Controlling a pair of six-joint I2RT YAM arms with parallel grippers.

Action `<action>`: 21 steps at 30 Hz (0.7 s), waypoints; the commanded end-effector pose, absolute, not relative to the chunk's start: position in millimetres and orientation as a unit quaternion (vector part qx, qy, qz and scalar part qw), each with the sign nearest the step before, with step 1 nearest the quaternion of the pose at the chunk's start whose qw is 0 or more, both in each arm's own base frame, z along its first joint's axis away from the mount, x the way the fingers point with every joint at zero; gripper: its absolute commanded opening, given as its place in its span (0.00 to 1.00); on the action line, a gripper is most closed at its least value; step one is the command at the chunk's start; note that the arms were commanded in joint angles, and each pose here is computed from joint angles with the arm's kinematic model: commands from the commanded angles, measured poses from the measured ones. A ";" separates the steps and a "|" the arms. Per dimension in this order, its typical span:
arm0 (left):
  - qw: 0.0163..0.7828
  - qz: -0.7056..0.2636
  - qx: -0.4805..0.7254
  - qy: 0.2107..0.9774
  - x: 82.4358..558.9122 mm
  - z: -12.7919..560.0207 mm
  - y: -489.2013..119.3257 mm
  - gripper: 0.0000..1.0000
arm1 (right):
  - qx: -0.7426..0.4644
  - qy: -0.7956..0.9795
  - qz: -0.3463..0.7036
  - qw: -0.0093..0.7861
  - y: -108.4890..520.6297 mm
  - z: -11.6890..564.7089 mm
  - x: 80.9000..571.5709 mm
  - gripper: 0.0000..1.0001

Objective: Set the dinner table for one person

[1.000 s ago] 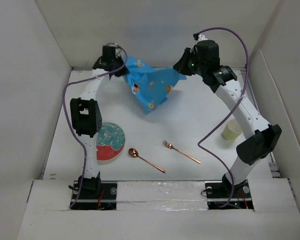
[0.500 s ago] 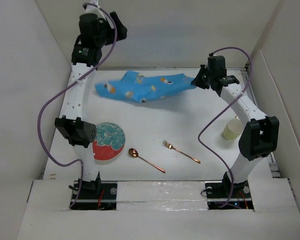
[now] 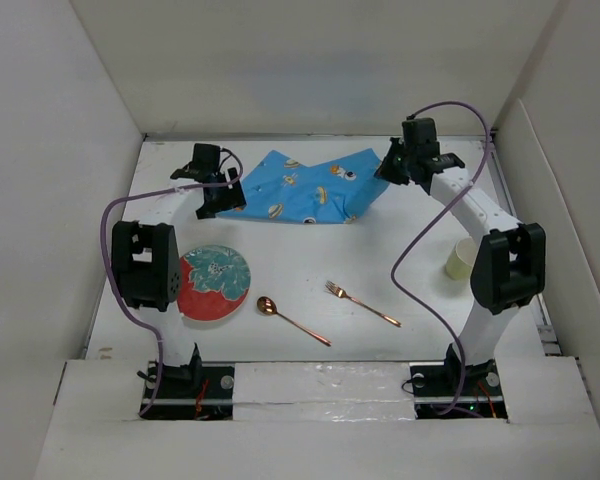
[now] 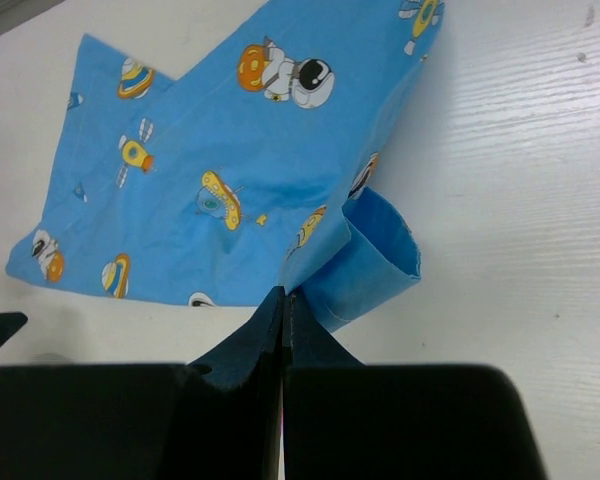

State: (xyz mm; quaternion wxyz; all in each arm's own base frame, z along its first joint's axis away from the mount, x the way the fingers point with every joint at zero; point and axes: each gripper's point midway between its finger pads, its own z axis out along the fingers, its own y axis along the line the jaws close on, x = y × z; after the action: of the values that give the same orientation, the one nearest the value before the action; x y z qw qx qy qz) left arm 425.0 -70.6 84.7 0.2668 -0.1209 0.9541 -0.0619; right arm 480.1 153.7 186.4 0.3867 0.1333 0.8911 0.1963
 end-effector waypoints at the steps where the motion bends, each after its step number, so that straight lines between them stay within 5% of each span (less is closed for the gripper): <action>1: 0.320 -0.073 -0.131 0.935 448.4 107.8 -69.0 0.76 | 0.103 0.865 0.228 0.434 172.9 226.7 483.8 0.00; 19: 0.304 -0.052 -0.224 0.925 490.2 53.6 -28.3 0.73 | 0.084 0.885 0.218 0.403 175.1 206.3 452.3 0.00; 20: 0.297 -0.048 -0.223 0.927 493.0 43.3 -27.7 0.71 | 0.084 0.886 0.217 0.401 174.7 205.0 452.0 0.00; 21: 0.296 -0.046 -0.222 0.928 495.7 42.8 -27.2 0.53 | 0.085 0.886 0.216 0.402 174.6 204.9 452.5 0.00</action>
State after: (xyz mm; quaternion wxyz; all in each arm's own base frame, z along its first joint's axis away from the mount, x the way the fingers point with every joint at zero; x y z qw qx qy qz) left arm 478.7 -26.6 36.5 0.2805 -0.2252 0.9318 -0.0489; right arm 455.2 172.8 185.5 0.3799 0.0970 0.8961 0.2078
